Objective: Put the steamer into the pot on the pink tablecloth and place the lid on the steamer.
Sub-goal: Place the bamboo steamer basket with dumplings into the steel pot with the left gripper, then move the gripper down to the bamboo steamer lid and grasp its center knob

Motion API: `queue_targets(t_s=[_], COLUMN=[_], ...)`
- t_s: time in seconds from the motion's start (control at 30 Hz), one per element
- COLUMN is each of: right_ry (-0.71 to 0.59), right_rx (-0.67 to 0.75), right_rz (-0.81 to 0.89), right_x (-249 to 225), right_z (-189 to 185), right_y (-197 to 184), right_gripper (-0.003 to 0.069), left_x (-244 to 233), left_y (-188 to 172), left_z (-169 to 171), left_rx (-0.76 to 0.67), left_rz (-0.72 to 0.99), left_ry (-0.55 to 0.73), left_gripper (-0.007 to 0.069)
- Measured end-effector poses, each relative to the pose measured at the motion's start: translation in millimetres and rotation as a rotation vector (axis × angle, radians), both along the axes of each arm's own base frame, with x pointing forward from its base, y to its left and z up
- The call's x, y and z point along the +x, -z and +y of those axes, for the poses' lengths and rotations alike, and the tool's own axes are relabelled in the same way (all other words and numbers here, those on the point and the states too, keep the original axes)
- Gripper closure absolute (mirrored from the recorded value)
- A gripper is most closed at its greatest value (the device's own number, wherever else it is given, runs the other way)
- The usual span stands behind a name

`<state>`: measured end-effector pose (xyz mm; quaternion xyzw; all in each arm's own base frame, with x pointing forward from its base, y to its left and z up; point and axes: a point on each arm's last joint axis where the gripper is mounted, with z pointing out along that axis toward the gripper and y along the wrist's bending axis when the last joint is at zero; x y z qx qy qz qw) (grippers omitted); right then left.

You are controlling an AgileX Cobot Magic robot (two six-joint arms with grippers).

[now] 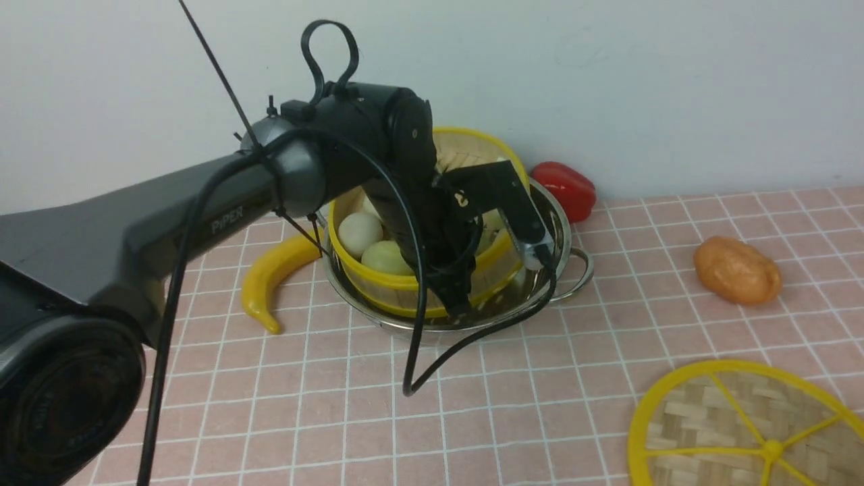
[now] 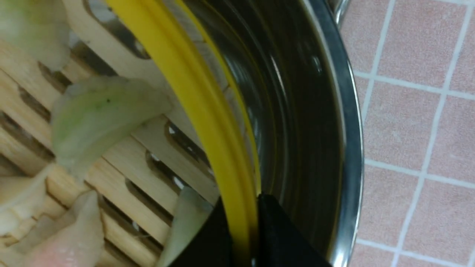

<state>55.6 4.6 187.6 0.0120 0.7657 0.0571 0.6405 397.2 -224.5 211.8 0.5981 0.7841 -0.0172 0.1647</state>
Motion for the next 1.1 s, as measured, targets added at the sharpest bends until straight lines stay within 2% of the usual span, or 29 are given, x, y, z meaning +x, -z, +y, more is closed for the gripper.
queue_targets(t_s=[0.47,0.63,0.73,0.77,0.83,0.9,0.93,1.0,1.1], right_ry=[0.0,0.0,0.0,0.0,0.0,0.0,0.0,0.0,0.0], right_rx=[0.0,0.0,0.0,0.0,0.0,0.0,0.0,0.0,0.0], right_rz=[0.0,0.0,0.0,0.0,0.0,0.0,0.0,0.0,0.0], right_x=[0,0,0,0,0,0,0,0,0], right_z=[0,0,0,0,0,0,0,0,0], right_y=[0,0,0,0,0,0,0,0,0], right_gripper=[0.0416,0.0416,0.0416,0.0416,0.0416,0.0416,0.0416,0.0416,0.0416], left_x=[4,3,4,4,4,4,4,2,-5], left_y=[20,23,20,18,1,-16,-22,-62,-102], left_z=[-5,-6,-5,-6,-3,1,1,10,23], left_rx=[-0.019,-0.006,0.0,-0.002,0.01,0.024,0.022,0.037,0.047], left_rz=[0.026,0.048,0.031,0.028,-0.013,-0.046,-0.058,-0.142,-0.217], left_ry=[0.01,0.017,0.021,0.021,0.029,0.014,0.011,-0.063,-0.166], left_gripper=[0.0565,0.0442,0.0335,0.0327,0.0221,0.017,0.0165,0.0132,0.0151])
